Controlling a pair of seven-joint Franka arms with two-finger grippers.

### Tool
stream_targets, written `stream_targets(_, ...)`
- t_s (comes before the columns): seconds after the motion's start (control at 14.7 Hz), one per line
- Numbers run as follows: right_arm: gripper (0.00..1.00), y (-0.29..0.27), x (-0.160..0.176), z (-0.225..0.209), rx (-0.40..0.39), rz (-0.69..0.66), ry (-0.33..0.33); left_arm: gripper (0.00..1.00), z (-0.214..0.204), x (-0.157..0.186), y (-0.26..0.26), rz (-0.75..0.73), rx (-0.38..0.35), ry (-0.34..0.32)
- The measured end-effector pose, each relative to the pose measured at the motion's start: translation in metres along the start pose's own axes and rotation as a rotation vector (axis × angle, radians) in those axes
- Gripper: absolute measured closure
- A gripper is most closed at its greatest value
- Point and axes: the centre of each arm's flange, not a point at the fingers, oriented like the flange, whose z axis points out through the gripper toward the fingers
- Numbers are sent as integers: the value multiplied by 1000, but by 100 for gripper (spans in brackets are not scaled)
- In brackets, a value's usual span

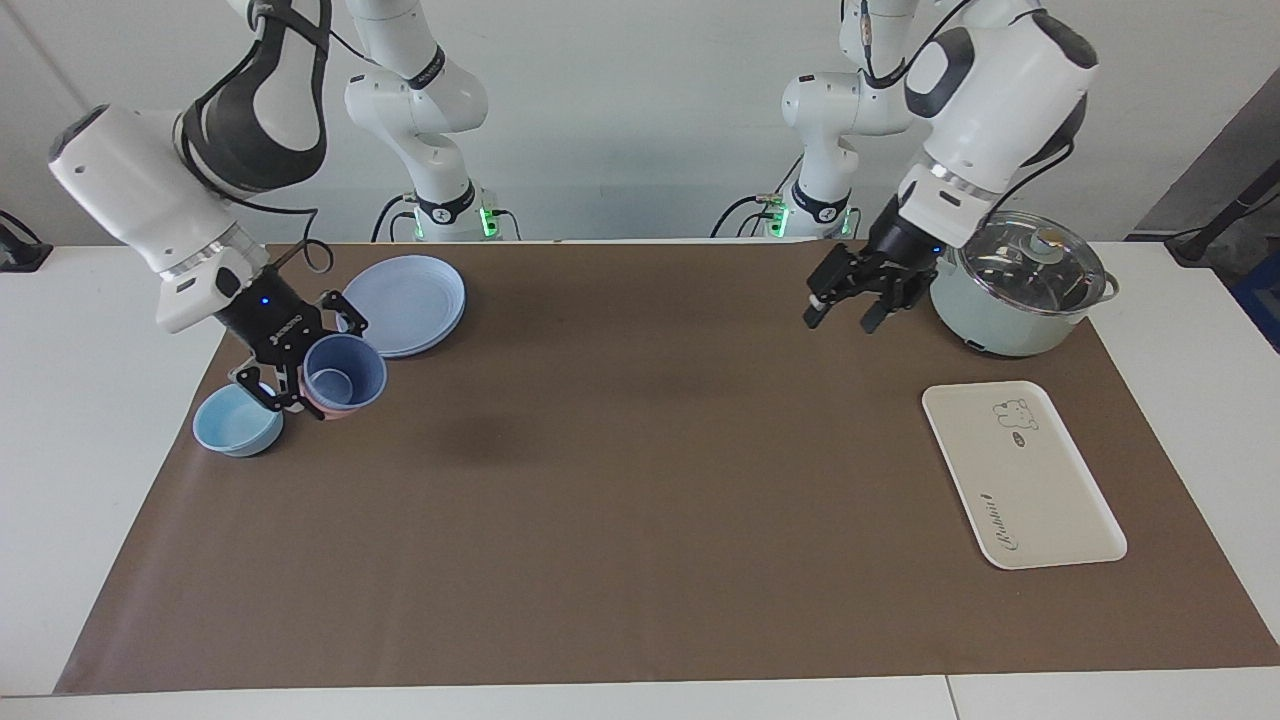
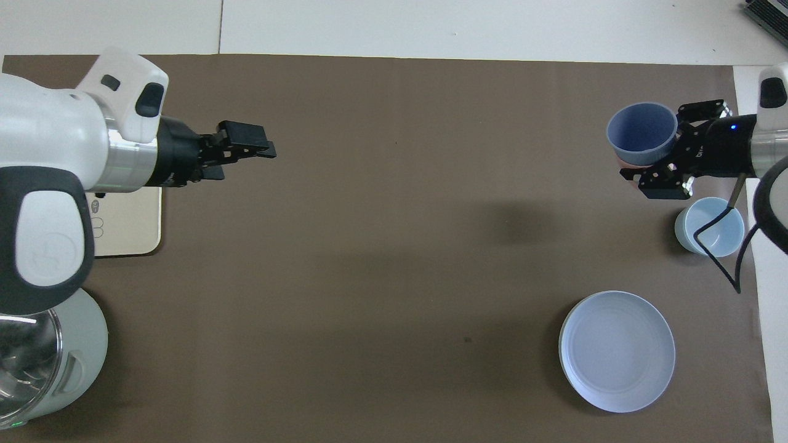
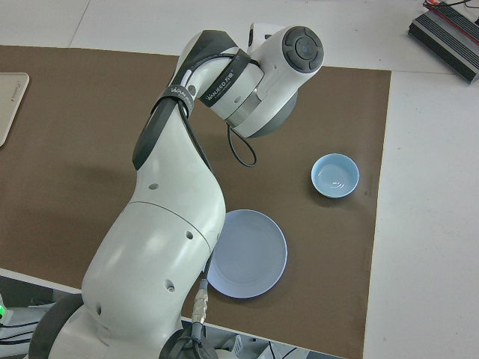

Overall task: Place cup on tray
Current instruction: 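Lift the blue cup with the right gripper while the left gripper reaches over, then bring the blue cup toward the left gripper and grasp it there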

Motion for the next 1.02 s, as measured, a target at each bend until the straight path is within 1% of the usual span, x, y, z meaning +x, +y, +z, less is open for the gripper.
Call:
stream_targets(0.14, 16, -27, 31, 3, -4, -4, -62, 8, 25, -11, 33, -67, -127, 6)
stream_targets(0.2, 16, -38, 44, 8, -7, -8, -92, 8, 39, -16, 47, -97, -181, 13)
stream_targets(0.27, 16, -48, 56, 12, -16, -14, -128, 15, 53, -21, 61, -123, -230, 27)
stream_targets(0.34, 16, -59, 68, 17, -26, -20, -164, 15, 69, -28, 76, -139, -274, 46)
stream_targets(0.41, 16, -71, 80, 21, -39, -26, -196, 24, 86, -38, 90, -151, -307, 66)
stream_targets(0.48, 16, -84, 94, 26, -55, -31, -223, 29, 102, -50, 104, -161, -331, 86)
stream_targets(0.55, 16, -96, 105, 30, -68, -36, -241, 29, 113, -59, 115, -169, -347, 99)
stream_targets(0.61, 16, -108, 115, 34, -73, -41, -254, 36, 122, -68, 123, -169, -357, 104)
stream_targets(0.68, 16, -118, 123, 38, -69, -45, -262, 36, 126, -74, 130, -167, -362, 101)
stream_targets(0.75, 16, -125, 129, 41, -65, -49, -265, 41, 129, -80, 135, -162, -366, 99)
stream_targets(0.95, 16, -139, 139, 46, -72, -54, -275, 42, 131, -93, 146, -150, -379, 98)
stream_targets(1.02, 16, -142, 141, 47, -74, -54, -278, 44, 133, -98, 150, -143, -379, 91)
